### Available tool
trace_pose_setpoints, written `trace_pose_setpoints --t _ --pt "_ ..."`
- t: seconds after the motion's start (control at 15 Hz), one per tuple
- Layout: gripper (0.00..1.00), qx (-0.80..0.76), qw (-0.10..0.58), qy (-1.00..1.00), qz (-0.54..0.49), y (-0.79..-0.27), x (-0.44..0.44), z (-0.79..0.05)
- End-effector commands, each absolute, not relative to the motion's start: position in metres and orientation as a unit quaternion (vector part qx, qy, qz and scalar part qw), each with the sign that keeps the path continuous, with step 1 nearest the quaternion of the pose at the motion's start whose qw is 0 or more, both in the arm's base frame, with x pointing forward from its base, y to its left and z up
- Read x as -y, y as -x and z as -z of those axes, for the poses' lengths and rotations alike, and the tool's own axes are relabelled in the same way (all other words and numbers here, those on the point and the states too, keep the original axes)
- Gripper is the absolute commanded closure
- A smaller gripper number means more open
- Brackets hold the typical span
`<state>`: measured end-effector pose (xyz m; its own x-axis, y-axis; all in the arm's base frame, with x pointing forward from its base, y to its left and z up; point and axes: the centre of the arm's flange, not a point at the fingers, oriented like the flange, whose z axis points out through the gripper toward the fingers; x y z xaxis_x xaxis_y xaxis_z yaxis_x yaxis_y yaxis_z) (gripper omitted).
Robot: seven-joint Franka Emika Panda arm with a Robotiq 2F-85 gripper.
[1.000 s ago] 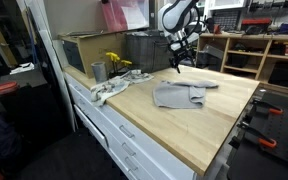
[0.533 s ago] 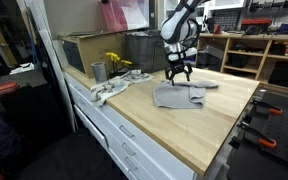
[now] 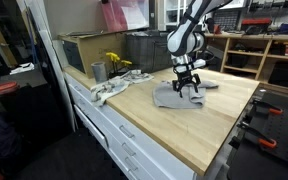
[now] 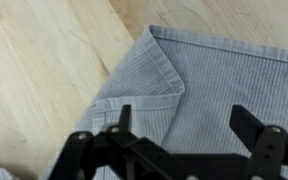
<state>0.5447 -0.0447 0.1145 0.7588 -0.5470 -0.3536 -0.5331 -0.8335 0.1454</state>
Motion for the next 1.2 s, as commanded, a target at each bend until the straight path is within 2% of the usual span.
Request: trace_pose_setpoints --t 0.0,0.53,0.87,1.13 --pt "0.0 0.277 -0.014 -0.946 0.166 -0.506 0.049 -0.12" --pt "0.0 0.354 -0.044 -0.926 0.121 -0.452 0.083 -0.105" --pt "0.0 0.401 -0.077 -0.908 0.091 -0.442 0.093 -0.105" --pt "0.0 0.418 -0.067 -0.903 0.078 -0.436 0.102 -0.119"
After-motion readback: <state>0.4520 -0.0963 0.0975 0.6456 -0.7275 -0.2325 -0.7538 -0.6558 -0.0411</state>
